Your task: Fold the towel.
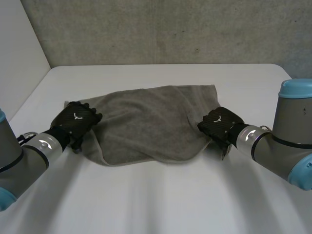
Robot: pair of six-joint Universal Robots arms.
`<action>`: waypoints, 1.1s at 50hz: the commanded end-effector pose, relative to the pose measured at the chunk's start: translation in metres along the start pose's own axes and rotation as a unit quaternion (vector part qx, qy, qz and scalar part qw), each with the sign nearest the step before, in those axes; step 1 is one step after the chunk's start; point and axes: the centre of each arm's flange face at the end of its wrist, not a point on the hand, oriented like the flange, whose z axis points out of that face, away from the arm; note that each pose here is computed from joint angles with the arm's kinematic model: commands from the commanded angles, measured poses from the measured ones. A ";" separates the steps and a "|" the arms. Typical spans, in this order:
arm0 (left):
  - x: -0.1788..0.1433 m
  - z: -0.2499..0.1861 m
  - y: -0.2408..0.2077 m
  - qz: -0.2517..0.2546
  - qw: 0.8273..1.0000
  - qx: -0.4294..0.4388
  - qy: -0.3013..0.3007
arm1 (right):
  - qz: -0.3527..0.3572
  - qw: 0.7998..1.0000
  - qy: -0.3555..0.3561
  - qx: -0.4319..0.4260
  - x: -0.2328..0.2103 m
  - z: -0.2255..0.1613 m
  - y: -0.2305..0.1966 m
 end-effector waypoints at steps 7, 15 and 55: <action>0.012 0.032 0.018 0.042 0.999 -0.027 0.001 | 0.000 1.000 -0.005 -0.005 -0.004 0.000 0.003; 0.019 0.042 0.025 0.074 0.996 -0.043 0.001 | 0.003 1.000 0.005 -0.016 0.000 0.001 0.007; -0.043 0.000 0.004 -0.091 0.989 -0.014 -0.115 | 0.043 0.989 0.088 -0.107 0.020 0.010 0.050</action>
